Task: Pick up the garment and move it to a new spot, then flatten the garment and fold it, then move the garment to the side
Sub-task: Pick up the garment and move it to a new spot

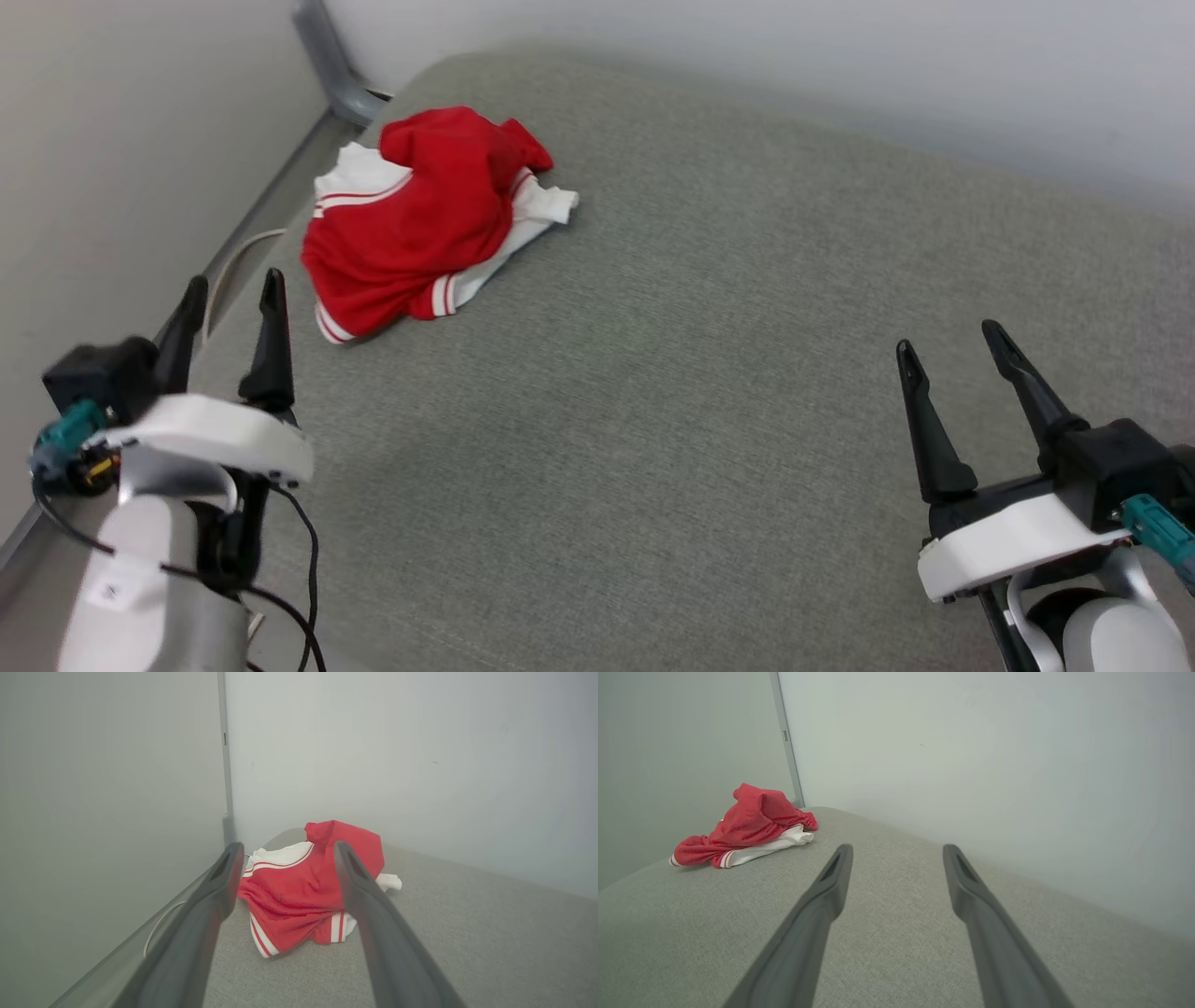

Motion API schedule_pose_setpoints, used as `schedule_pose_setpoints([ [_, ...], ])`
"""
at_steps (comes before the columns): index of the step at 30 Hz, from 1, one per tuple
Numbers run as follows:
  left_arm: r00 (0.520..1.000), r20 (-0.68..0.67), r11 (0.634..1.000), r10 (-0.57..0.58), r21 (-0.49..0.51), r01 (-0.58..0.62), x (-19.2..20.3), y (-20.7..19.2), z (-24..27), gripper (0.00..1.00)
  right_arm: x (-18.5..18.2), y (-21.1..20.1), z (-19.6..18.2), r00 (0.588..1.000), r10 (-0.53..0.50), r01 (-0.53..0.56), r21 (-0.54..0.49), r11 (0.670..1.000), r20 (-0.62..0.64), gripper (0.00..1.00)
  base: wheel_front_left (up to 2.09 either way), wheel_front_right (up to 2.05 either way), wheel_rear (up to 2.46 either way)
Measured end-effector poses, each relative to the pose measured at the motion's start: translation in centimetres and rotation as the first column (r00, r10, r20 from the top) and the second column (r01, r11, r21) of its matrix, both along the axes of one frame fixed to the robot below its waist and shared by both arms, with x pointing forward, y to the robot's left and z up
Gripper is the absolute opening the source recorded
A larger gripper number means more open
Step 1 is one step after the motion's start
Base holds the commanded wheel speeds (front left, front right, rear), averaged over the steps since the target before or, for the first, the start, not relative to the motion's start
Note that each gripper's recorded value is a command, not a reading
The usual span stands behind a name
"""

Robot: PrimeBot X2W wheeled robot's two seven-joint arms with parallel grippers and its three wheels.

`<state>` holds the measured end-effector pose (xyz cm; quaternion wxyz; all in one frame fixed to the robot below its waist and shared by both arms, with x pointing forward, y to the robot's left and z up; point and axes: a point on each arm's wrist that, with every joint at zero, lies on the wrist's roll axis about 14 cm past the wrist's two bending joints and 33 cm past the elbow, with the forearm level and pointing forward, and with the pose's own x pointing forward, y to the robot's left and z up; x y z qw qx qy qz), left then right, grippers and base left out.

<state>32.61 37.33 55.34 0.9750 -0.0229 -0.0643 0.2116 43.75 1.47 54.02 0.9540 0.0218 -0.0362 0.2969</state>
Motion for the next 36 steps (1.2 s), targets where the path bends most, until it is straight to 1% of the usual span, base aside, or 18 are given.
schedule_pose_setpoints([
  [3, 0.997, -0.061, 0.999, -0.051, -0.02, 0.049, 3.7, 0.5, 0.0, 1.0, 1.1, -1.1, -1.0, 0.999, -0.033, 0.033, -0.005, 0.999, -0.021, 1.0, 0.0, 0.0, 0.0],
  [6, 0.985, -0.109, 0.991, -0.132, -0.031, 0.129, 7.7, 0.2, 0.5, 1.0, 2.2, -2.2, -1.8, 0.997, -0.067, 0.067, -0.001, 0.998, -0.035, 1.0, 0.0, 0.0, 0.0],
  [9, 0.96, -0.198, 0.98, -0.197, -0.08, 0.184, 11.0, -0.2, -0.9, 1.0, 3.3, -3.5, -3.0, 0.993, -0.105, 0.105, -0.003, 0.994, -0.052, 1.0, 0.0, 0.0, 0.0],
  [12, 0.924, -0.301, 0.97, -0.237, -0.12, 0.21, 13.7, 0.1, -2.5, 1.0, 4.2, -4.4, -4.2, 0.989, -0.132, 0.132, -0.006, 0.991, -0.069, 1.0, 0.0, 0.0, 0.0],
  [14, 0.875, -0.41, 0.966, -0.257, -0.129, 0.223, 15.1, 0.2, -4.6, 1.0, 4.8, -5.1, -5.0, 0.986, -0.151, 0.151, -0.009, 0.988, -0.076, 1.0, 0.0, 0.0, 0.0],
  [16, 0.831, -0.482, 0.961, -0.278, -0.149, 0.235, 16.3, 0.1, -6.5, 1.0, 5.3, -5.8, -6.0, 0.981, -0.171, 0.17, -0.015, 0.985, -0.09, 1.0, 0.0, 0.0, 0.0],
  [20, 0.727, -0.613, 0.95, -0.31, -0.224, 0.217, 17.5, -0.1, -11.0, 1.0, 6.1, -7.0, -7.7, 0.973, -0.201, 0.199, -0.031, 0.979, -0.112, 1.0, 0.0, 0.0, 0.0],
  [22, 0.685, -0.657, 0.948, -0.316, -0.255, 0.192, 17.7, 0.1, -12.8, 1.0, 6.3, -7.6, -8.6, 0.968, -0.217, 0.214, -0.041, 0.976, -0.124, 1.0, 0.0, 0.0, 0.0],
  [24, 0.63, -0.708, 0.945, -0.32, -0.282, 0.163, 17.6, 0.3, -14.9, 1.0, 6.5, -8.2, -9.4, 0.963, -0.231, 0.226, -0.051, 0.973, -0.137, 1.0, 0.0, 0.0, 0.0],
  [26, 0.591, -0.737, 0.94, -0.328, -0.319, 0.124, 17.5, 0.4, -16.6, 1.0, 6.8, -8.6, -10.0, 0.96, -0.242, 0.236, -0.058, 0.97, -0.143, 1.0, 0.0, 0.0, 0.0],
  [27, 0.556, -0.761, 0.937, -0.334, -0.331, 0.11, 17.1, 0.4, -17.6, 1.0, 6.9, -8.8, -10.3, 0.958, -0.247, 0.24, -0.062, 0.969, -0.146, 1.0, 0.0, 0.0, 0.0],
  [28, 0.535, -0.773, 0.934, -0.34, -0.344, 0.096, 16.9, 0.3, -18.3, 1.0, 6.9, -9.0, -10.7, 0.956, -0.251, 0.243, -0.067, 0.968, -0.152, 1.0, 0.0, 0.0, 0.0],
  [31, 0.502, -0.798, 0.935, -0.335, -0.346, 0.074, 16.9, 0.8, -18.9, 1.0, 6.8, -9.3, -11.1, 0.952, -0.26, 0.251, -0.075, 0.965, -0.159, 1.0, 0.0, 0.0, 0.0],
  [32, 0.498, -0.798, 0.932, -0.338, -0.356, 0.062, 16.8, 0.9, -19.0, 0.91, 6.9, -9.4, -11.1, 0.952, -0.263, 0.254, -0.075, 0.964, -0.157, 1.0, 0.0, 0.0, 0.0],
  [33, 0.496, -0.799, 0.931, -0.34, -0.362, 0.054, 16.7, 0.9, -19.0, 0.34, 6.9, -9.5, -10.9, 0.952, -0.264, 0.256, -0.074, 0.964, -0.153, 1.0, 0.0, 0.0, 0.0],
  [34, 0.496, -0.801, 0.932, -0.335, -0.358, 0.05, 16.6, 1.1, -19.0, 0.0, 7.0, -9.5, -10.8, 0.953, -0.266, 0.258, -0.073, 0.963, -0.148, 1.0, 0.0, 0.0, 0.0],
  [36, 0.496, -0.803, 0.933, -0.33, -0.356, 0.044, 16.3, 1.2, -18.9, 0.0, 7.0, -9.6, -10.4, 0.953, -0.268, 0.26, -0.07, 0.963, -0.139, 1.0, 0.0, 0.0, 0.0],
])
